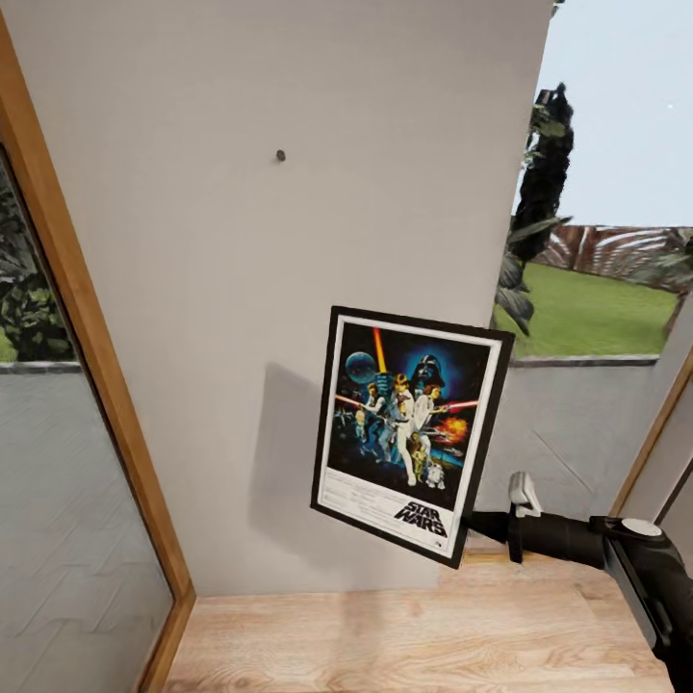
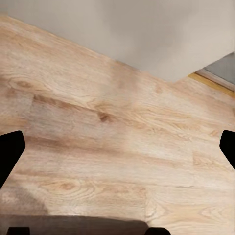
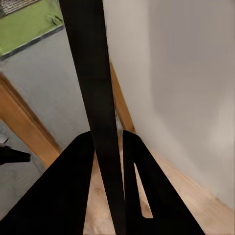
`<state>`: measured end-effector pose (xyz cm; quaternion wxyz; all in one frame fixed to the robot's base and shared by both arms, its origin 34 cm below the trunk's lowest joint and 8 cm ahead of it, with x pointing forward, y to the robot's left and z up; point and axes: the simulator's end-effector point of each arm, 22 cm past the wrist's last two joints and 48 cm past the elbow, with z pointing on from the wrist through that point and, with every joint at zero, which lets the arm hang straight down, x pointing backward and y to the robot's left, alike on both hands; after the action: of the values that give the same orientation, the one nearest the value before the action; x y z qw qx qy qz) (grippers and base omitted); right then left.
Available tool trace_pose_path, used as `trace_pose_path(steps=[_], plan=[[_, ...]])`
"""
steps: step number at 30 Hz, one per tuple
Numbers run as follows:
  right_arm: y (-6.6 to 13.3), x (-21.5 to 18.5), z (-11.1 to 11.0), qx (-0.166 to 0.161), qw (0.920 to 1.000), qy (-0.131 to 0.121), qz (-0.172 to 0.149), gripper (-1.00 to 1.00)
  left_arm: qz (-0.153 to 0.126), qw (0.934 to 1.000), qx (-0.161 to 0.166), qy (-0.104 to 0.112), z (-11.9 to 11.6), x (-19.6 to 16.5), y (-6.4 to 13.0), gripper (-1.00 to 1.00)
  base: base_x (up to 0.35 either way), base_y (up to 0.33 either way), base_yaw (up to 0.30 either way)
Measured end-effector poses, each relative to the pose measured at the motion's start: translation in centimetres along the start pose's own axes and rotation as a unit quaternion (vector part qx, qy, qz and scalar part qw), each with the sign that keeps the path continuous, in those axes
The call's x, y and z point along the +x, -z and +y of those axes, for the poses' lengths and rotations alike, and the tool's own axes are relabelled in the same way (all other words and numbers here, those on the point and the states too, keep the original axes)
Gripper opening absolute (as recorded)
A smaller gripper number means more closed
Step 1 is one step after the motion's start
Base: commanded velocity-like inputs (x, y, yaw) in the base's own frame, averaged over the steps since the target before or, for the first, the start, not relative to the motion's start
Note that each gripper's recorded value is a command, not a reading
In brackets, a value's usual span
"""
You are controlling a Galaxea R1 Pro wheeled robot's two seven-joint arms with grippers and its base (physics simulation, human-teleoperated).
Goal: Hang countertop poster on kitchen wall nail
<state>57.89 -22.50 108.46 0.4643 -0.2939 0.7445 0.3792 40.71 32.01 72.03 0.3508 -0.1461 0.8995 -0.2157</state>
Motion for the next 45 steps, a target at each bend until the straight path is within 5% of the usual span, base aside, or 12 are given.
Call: trace_pose_path(steps=[11, 17, 26, 30, 45], plan=[[-4.4, -8.6, 3.8, -0.055, 0.9984, 0.013, 0.01, -1.0, 0.001, 1.0, 0.0, 0.0, 0.0, 0.1, 0.1, 1.0, 0.0, 0.0, 0.0], [-5.1, -14.4, 4.6, -0.064, 0.9977, 0.023, 0.011, -1.0, 0.002, 1.0, -0.001, 0.0, 0.1, 0.3, 0.1, 1.0, 0.0, 0.0, 0.0], [-7.4, -29.8, 11.1, -0.098, 0.9892, 0.108, 0.018, -1.0, 0.001, 1.0, 0.0, -0.001, 0.0, 0.3, 0.2, 1.0, 0.0, 0.0, 0.0], [-9.2, -34.7, 12.7, -0.11, 0.9869, 0.116, 0.024, -1.0, 0.001, 1.0, 0.001, -0.001, 0.0, 0.3, 0.2, 1.0, 0.0, 0.0, 0.0], [-10.5, -37.8, 13.2, -0.118, 0.9877, 0.099, 0.027, -1.0, 0.0, 1.0, 0.002, -0.001, 0.0, 0.2, 0.2, 1.0, 0.0, 0.0, 0.0]])
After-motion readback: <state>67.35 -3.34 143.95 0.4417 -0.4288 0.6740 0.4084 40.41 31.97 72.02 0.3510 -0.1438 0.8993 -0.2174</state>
